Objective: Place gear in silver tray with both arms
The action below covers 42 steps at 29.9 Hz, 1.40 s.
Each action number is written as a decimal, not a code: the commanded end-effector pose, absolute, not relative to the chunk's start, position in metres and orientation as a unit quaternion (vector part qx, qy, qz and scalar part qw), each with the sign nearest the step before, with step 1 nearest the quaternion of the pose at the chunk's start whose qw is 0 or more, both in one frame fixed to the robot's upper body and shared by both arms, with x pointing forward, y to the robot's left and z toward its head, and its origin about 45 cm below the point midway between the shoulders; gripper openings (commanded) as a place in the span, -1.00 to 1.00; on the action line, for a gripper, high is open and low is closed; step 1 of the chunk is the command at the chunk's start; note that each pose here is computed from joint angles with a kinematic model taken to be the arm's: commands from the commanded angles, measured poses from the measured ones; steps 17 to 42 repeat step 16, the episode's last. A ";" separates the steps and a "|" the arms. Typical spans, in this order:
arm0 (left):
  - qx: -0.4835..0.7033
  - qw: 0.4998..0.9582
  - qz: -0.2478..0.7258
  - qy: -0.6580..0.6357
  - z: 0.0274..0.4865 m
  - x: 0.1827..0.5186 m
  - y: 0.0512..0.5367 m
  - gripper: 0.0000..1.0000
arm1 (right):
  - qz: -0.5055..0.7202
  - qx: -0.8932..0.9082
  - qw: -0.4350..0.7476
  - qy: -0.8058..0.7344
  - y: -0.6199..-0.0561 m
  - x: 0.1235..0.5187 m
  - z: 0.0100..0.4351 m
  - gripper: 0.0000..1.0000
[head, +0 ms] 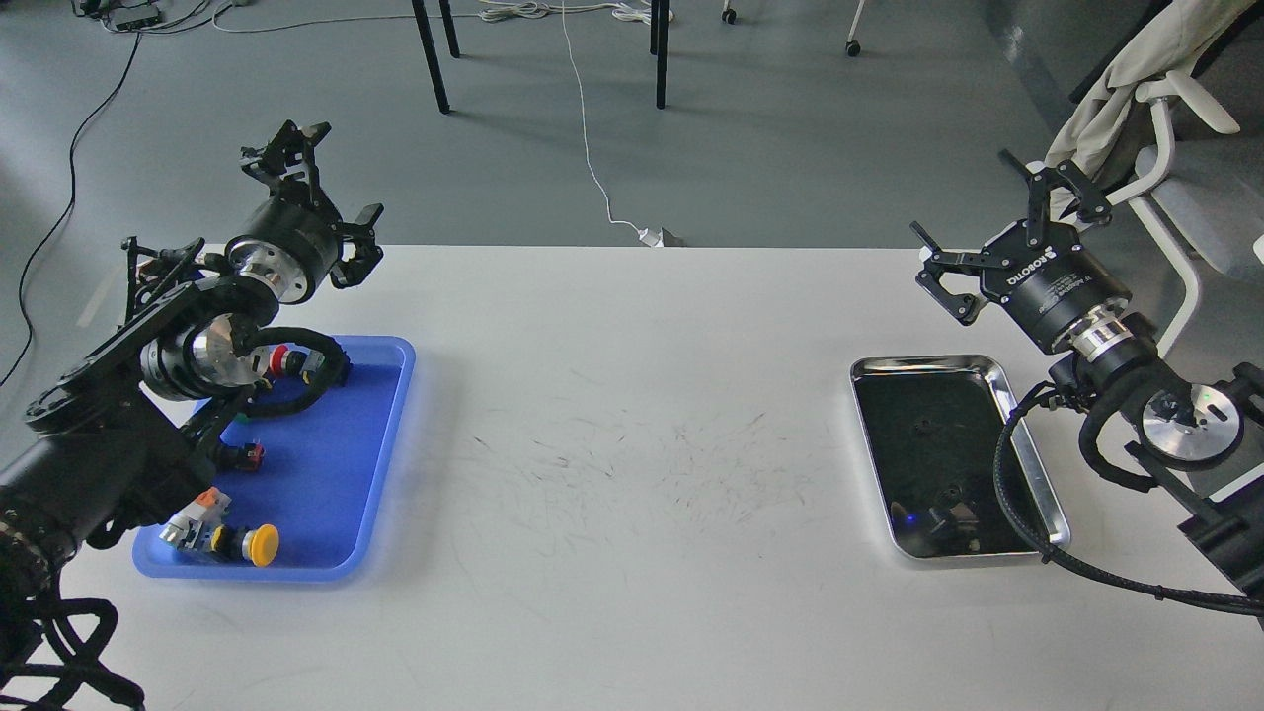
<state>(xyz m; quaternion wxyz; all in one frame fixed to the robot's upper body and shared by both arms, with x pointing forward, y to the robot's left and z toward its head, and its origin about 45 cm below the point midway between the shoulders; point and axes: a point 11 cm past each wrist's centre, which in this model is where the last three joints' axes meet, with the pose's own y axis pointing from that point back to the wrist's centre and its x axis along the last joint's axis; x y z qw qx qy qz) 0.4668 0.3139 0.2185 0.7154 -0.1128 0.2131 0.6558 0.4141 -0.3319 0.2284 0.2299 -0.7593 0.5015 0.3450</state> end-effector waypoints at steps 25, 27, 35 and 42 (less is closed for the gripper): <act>-0.147 0.719 0.642 0.220 0.215 0.462 0.318 0.96 | 0.331 -0.748 0.214 0.534 -0.358 0.420 0.243 0.98; -0.147 0.719 0.642 0.220 0.215 0.462 0.318 0.96 | 0.331 -0.748 0.214 0.534 -0.358 0.420 0.243 0.98; -0.147 0.719 0.642 0.220 0.215 0.462 0.318 0.96 | 0.331 -0.748 0.214 0.534 -0.358 0.420 0.243 0.98; -0.147 0.719 0.642 0.220 0.215 0.462 0.318 0.96 | 0.331 -0.748 0.214 0.534 -0.358 0.420 0.243 0.98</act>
